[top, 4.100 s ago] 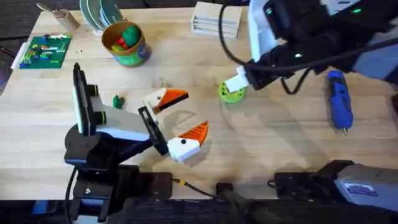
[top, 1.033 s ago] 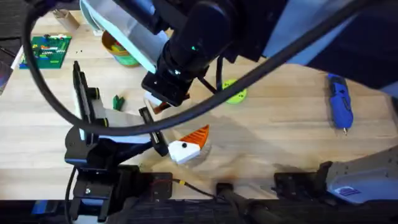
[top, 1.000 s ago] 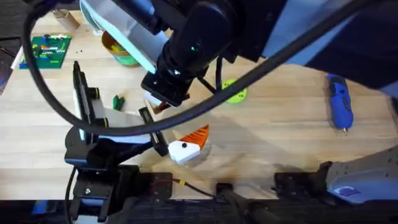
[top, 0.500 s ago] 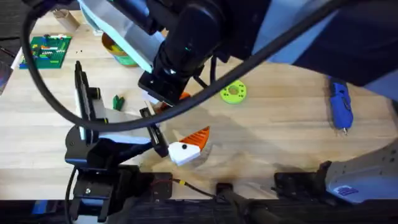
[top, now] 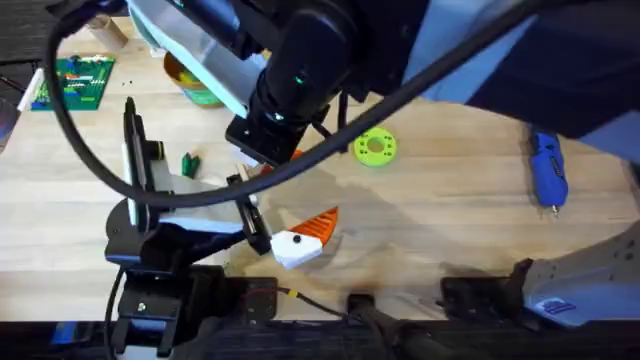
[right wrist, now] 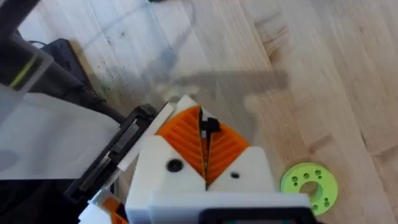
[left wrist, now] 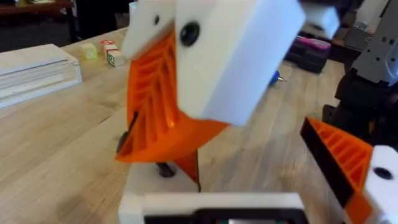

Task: Pick up the gripper from the table and insert it into the empty holder that is missing its gripper. Then pick up a screw, insert it into the mounting hole, and use the screwdriver to tighten it. Finally, clean up the table by picking up the vegetable and placing it into the bucket.

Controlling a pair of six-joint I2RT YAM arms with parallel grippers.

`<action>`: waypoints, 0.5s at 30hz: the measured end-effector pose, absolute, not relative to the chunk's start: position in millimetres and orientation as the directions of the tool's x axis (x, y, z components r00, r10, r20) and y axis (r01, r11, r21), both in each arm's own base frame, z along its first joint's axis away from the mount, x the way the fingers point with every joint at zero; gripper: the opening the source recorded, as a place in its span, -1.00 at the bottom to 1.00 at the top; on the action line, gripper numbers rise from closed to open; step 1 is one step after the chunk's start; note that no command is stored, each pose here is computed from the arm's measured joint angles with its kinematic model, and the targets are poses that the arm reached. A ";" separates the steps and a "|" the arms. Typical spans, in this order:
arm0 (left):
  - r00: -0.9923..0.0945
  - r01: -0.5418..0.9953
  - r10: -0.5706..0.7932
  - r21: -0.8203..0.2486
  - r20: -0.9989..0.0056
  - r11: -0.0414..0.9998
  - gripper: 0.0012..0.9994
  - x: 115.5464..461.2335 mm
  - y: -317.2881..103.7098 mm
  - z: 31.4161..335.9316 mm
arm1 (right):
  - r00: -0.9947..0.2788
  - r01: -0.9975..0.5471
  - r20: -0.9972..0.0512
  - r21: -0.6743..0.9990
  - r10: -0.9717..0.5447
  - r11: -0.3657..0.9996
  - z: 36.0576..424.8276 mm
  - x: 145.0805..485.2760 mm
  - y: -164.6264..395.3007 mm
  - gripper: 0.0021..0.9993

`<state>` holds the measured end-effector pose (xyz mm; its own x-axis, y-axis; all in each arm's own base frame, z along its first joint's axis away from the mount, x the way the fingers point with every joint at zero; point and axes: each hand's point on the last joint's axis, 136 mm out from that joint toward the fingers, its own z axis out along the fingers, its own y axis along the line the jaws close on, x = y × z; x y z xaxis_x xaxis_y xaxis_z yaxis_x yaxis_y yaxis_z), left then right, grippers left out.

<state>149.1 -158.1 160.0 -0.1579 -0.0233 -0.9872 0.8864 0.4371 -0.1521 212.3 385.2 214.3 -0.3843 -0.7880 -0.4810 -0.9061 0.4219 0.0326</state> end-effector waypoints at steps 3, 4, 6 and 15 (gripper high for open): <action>-0.159 0.888 -0.023 -0.153 -0.987 0.433 0.99 148.4 -158.4 160.0 | -0.388 -0.905 -0.476 0.035 -0.789 0.425 213.7 211.7 384.3 -0.99; -0.159 0.889 -0.023 -0.153 -0.987 0.431 0.99 148.0 -158.6 160.0 | -0.389 -0.905 -0.474 0.035 -0.790 0.425 213.5 211.5 383.8 -0.99; -0.160 0.891 -0.023 -0.155 -0.987 0.426 0.99 147.2 -159.1 159.9 | -0.394 -0.903 -0.466 0.037 -0.792 0.428 212.8 210.4 381.9 -0.99; -0.162 0.894 -0.022 -0.156 -0.987 0.421 0.99 146.3 -159.5 159.8 | -0.393 -0.904 -0.460 0.036 -0.796 0.426 215.9 205.9 379.1 -0.99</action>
